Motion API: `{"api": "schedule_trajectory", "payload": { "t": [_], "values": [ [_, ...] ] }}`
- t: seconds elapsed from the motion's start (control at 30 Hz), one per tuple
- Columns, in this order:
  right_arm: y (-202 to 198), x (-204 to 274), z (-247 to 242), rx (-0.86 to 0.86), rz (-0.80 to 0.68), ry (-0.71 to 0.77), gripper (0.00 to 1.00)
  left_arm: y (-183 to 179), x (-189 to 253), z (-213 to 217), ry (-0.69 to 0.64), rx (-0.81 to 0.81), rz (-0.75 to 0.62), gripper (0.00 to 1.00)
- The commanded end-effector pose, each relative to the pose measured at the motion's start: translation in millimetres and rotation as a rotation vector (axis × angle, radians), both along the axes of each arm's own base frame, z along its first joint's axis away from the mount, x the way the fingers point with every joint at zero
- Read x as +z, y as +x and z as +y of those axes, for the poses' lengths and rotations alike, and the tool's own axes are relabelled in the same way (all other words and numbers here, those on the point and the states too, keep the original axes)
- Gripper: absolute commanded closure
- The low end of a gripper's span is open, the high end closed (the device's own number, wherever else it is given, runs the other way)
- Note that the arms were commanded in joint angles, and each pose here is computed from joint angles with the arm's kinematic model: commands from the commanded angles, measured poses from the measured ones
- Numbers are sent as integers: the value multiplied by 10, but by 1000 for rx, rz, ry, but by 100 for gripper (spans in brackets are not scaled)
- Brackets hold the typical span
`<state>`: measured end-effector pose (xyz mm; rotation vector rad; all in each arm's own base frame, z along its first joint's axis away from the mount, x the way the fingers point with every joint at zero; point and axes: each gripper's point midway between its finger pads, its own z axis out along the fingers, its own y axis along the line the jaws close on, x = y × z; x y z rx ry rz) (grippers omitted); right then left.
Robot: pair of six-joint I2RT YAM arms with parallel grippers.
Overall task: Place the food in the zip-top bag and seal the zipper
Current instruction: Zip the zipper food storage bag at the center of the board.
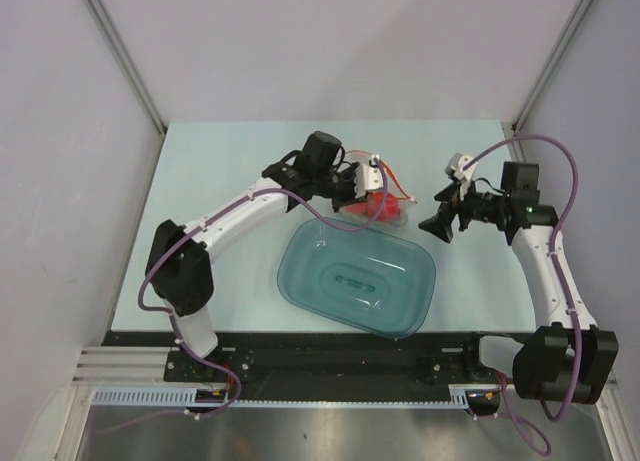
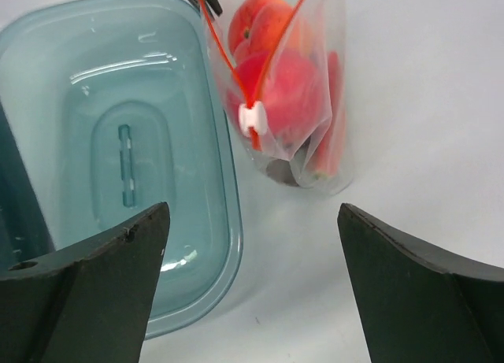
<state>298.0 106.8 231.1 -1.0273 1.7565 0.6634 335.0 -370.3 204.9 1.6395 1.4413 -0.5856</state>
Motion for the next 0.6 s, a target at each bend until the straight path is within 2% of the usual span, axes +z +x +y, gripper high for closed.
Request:
{"api": "schedule_trajectory", "payload": {
  "t": [0.0,0.1,0.13,0.33,0.57],
  "values": [
    [233,194,79,9,-273,10,10,-40,84,-53,-31,-20,51,100],
    [303,177,135,-1,-285,34,17,-40,78,-59,-29,-24,63,100],
    [312,180,162,4,-294,37,22,-30,107,-68,-32,-23,61,100],
    [290,53,306,68,-356,3,39,7,137,-82,-27,-21,68,100],
    [336,-41,286,77,-401,-29,46,29,203,-104,-48,-28,77,100]
  ]
}}
